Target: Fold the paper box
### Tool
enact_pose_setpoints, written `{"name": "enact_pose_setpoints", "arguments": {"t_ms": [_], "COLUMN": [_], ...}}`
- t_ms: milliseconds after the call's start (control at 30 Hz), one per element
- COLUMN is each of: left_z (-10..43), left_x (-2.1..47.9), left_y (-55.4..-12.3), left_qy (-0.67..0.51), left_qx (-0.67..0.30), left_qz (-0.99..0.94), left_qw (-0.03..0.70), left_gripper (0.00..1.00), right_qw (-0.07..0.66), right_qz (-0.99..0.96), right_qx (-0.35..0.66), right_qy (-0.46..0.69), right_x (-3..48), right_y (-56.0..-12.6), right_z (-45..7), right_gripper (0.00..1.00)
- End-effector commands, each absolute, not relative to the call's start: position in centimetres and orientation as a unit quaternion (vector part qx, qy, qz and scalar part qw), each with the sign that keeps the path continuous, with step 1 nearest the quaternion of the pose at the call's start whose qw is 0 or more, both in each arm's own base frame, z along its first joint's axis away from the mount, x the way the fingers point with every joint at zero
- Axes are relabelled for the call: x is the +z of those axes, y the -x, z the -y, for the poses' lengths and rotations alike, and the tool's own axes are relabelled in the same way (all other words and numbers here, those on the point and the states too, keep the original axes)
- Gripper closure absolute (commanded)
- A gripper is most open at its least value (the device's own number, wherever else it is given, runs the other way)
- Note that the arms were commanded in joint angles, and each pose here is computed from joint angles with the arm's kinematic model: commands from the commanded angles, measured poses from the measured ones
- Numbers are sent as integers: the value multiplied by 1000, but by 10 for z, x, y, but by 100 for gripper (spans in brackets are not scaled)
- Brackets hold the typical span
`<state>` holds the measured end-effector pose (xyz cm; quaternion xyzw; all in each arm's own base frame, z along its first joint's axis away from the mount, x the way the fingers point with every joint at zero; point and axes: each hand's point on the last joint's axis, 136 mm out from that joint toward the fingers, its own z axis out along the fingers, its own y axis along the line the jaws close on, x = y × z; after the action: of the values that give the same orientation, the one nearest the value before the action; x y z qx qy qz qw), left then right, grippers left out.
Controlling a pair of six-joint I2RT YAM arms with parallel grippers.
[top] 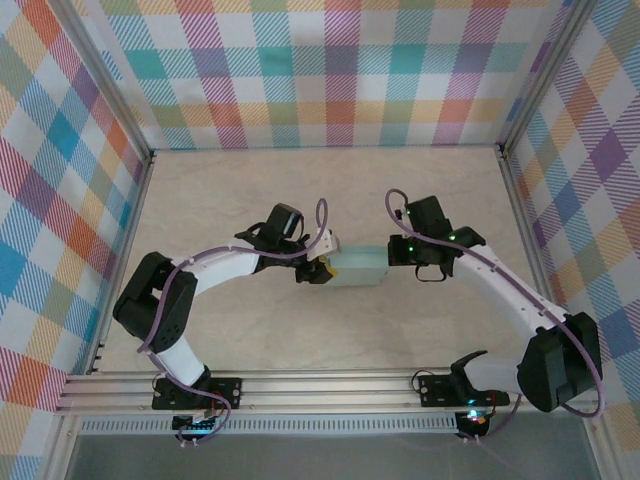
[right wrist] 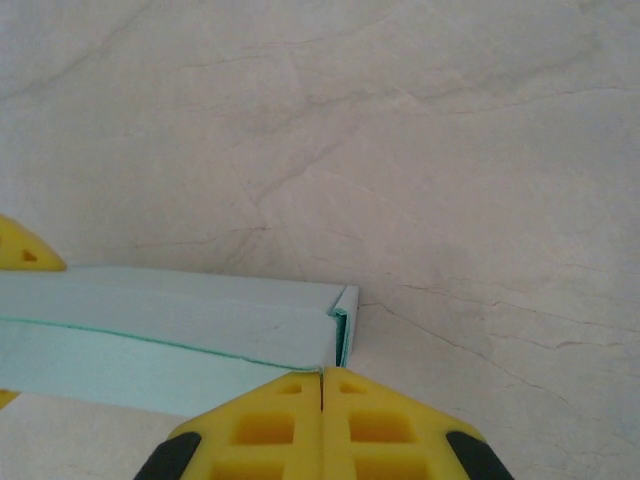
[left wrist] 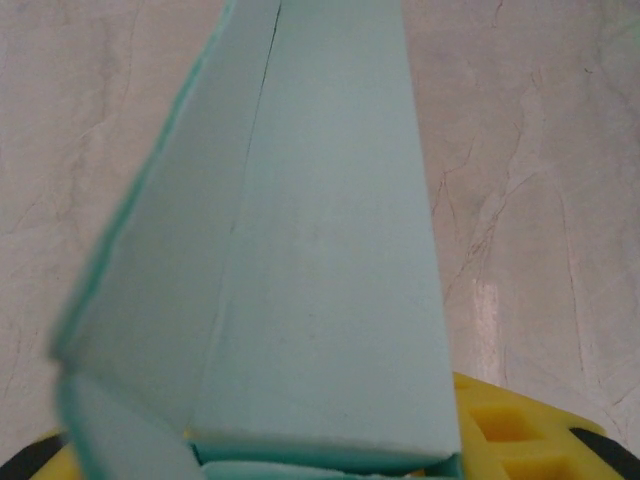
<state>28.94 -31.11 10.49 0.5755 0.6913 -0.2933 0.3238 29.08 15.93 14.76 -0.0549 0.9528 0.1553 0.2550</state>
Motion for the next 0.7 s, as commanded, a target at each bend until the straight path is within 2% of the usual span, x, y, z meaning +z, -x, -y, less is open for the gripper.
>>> {"name": "enact_pose_setpoints", "arguments": {"t_ms": [0,533,667], "left_z": [305,304,305], "left_x": [93,77,76], "left_y": [-302,-302,-302], "left_qy": [-555,-557,-547], "left_qx": [-264,-262,-270], "left_qz": [-724,-734,-743], "left_qw": [313,285,274], "left_gripper": [71,69,63], "right_qw": [287,301,303], "right_qz": [-942,-938,-937], "right_qx": [169,118,135], "right_qy": [35,123,110], "right_x": [156,128,127], "right_y": [-293,-286,-286], "right_z": [-166,-162,-167], "right_gripper": [100,100,100]}}
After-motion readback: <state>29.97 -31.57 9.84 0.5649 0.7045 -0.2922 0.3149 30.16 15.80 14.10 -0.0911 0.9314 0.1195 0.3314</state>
